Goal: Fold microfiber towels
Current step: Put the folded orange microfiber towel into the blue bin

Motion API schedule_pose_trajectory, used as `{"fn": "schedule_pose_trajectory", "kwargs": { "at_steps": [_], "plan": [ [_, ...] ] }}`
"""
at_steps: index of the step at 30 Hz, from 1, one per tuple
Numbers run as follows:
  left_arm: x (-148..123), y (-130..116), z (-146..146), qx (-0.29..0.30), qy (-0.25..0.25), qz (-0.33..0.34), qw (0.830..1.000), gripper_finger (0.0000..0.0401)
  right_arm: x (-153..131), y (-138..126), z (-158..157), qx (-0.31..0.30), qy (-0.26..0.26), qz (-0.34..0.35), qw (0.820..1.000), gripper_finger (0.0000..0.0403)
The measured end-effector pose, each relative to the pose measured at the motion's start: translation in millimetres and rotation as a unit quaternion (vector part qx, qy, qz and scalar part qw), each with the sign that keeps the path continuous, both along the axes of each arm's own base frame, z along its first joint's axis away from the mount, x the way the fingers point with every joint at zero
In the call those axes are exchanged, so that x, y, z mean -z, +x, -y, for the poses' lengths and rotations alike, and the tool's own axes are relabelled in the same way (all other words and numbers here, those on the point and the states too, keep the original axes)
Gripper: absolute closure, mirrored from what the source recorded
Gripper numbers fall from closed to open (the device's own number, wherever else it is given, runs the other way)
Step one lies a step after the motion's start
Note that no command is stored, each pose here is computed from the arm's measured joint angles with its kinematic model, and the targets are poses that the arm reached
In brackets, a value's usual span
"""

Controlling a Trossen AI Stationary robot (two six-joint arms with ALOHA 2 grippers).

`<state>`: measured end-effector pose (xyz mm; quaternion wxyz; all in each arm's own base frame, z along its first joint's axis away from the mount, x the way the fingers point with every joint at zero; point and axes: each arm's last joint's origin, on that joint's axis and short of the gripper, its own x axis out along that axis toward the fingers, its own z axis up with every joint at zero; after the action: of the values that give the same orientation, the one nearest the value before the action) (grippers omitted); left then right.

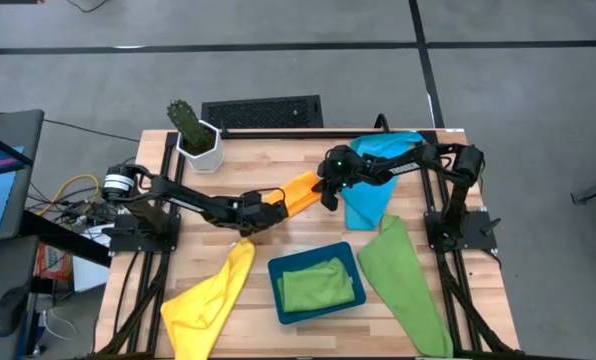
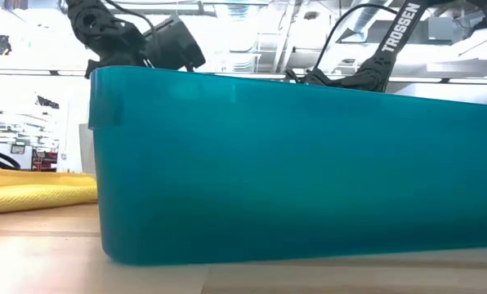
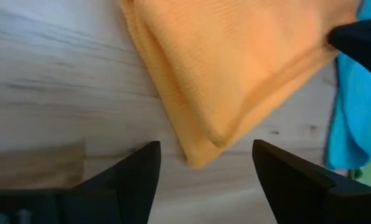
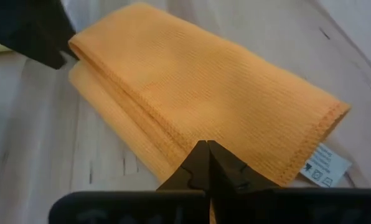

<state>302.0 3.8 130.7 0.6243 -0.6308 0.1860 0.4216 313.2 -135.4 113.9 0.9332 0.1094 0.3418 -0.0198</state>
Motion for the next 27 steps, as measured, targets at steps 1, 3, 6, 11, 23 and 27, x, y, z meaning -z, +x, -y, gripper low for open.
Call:
{"fn": "schedule_pose_trajectory", "kwargs": {
  "at_steps": [1, 3, 6, 11, 23, 27],
  "plan": [
    [-2, 0, 2, 0.007, -0.002, 0.004, 1.0, 0.0154, 0, 0, 0, 0.0, 0.0, 0.0, 1.0, 0.0382],
    [-3, -2, 6, -0.004, -0.004, 0.004, 1.0, 0.0154, 0, 0, 0, 0.0, -0.001, 0.0, 1.0, 0.0382],
    [-4, -2, 7, -0.05, 0.003, 0.018, 0.999, 0.0155, 0, 0, 0, -0.003, -0.003, 0.0, 1.0, 0.0386],
    [-3, -2, -2, -0.111, 0.035, 0.03, 0.993, 0.0155, 0, 0, 0, -0.003, -0.004, 0.002, 1.0, 0.0384],
    [11, 5, -5, -0.096, 0.001, 0.026, 0.995, 0.0156, -1, 1, 0, -0.003, -0.006, 0.005, 1.0, 0.0385],
    [11, 4, -7, -0.101, 0.002, 0.025, 0.995, 0.0156, -1, 0, 0, -0.003, -0.006, 0.004, 1.0, 0.0381]
  ]
}}
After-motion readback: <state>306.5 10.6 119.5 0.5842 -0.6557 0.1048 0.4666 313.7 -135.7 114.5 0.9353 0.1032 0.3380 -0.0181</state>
